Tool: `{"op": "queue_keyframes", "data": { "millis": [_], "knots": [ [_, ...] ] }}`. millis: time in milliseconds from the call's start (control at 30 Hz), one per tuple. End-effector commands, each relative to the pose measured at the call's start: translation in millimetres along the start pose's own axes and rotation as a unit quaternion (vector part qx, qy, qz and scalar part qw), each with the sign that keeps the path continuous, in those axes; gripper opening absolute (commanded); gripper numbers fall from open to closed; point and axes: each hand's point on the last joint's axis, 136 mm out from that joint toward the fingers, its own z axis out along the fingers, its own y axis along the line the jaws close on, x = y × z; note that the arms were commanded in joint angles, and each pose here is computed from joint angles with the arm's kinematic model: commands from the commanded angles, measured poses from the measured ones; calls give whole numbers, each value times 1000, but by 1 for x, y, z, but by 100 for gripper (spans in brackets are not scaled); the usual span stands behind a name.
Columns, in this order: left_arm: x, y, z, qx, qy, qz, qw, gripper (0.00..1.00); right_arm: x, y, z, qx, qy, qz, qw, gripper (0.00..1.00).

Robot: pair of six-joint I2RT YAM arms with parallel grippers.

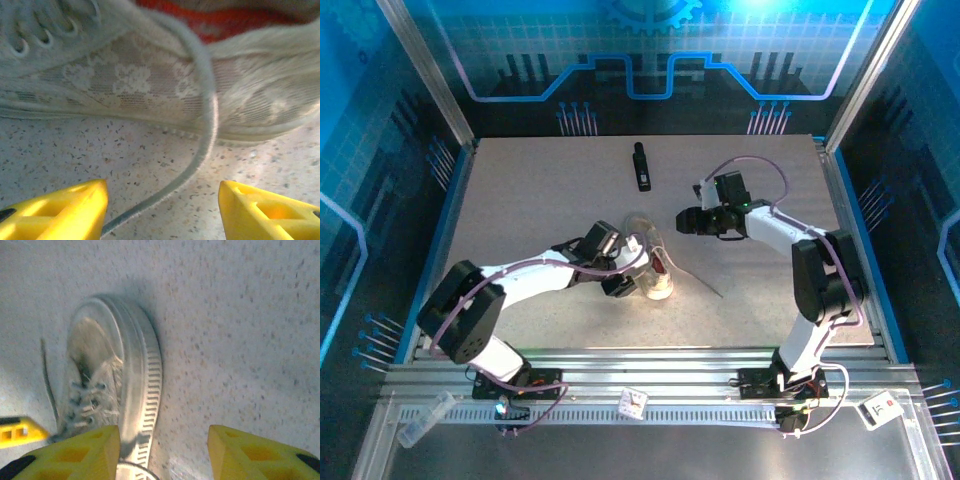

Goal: Tie the shoes

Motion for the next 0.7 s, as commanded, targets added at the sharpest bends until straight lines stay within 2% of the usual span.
{"op": "queue_keyframes", "data": {
  "millis": [0,100,133,233,367,467,667],
  "knots": [
    [3,3,8,-3,24,32,999,61,25,1,-2,-6,34,-11,999,50],
    [16,1,18,5,48,25,999,58,34,-4,0,0,44,-13,999,51],
    [20,0,20,7,56,21,998,53,37,-6,1,3,47,-13,999,51],
    [25,-3,19,12,67,4,998,25,45,-11,2,9,54,-14,998,51],
    [16,-3,-2,-2,32,-6,999,10,55,-8,1,17,59,-25,998,50],
    [8,1,-22,-22,-2,-7,1000,4,67,-4,2,30,73,-40,996,50],
    [-14,8,-51,-30,-66,-40,997,0,95,-6,-1,86,115,-54,988,54]
  ]
}}
